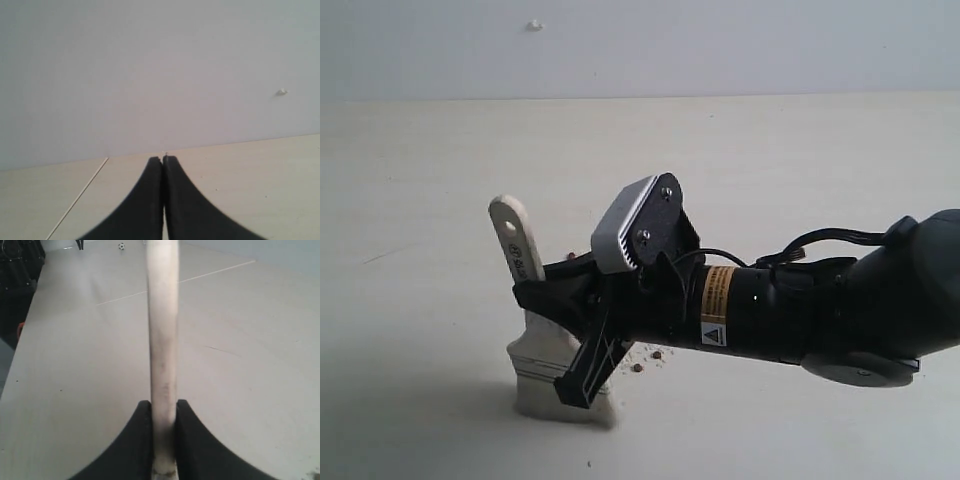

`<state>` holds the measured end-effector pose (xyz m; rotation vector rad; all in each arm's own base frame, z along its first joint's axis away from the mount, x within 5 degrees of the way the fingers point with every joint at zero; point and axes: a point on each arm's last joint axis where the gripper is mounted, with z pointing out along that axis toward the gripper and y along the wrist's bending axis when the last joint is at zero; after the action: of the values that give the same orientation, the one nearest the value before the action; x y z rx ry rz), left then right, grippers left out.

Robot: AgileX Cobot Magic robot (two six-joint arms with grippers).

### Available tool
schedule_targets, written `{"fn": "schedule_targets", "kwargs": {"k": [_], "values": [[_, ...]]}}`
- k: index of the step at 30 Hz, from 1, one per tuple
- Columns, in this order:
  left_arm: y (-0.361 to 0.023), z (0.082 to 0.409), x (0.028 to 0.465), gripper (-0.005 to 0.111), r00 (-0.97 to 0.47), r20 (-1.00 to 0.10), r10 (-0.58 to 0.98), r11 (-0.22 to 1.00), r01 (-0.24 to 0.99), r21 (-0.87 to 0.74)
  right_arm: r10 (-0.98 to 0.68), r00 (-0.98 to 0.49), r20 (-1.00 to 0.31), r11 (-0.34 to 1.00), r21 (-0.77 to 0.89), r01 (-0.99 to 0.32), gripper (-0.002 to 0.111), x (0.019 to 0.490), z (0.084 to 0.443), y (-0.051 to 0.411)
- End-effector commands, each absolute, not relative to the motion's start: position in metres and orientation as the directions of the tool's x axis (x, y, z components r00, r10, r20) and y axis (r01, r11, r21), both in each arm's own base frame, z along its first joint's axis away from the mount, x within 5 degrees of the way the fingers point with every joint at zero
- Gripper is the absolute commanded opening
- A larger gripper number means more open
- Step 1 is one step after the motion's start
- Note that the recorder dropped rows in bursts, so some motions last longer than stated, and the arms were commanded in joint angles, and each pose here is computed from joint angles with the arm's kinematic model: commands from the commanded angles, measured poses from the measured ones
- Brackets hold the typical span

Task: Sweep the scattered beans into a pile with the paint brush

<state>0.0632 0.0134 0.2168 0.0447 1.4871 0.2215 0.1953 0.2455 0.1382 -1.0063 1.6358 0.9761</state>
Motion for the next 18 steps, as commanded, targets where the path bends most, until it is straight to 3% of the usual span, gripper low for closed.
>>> {"fn": "schedule_targets", "kwargs": {"k": [1,18], "values": [[0.014,0.216,0.063,0.000,0.070,-0.983,0.171,0.979,-0.121,0.161,-0.156,-0.229,-0.961,0.403,0.150,-0.903,0.000,0.210,0.130,0.234],[0.014,0.216,0.063,0.000,0.070,-0.983,0.171,0.979,-0.121,0.161,-0.097,-0.177,-0.979,0.435,0.118,-0.893,0.000,0.250,0.143,0.233]]}}
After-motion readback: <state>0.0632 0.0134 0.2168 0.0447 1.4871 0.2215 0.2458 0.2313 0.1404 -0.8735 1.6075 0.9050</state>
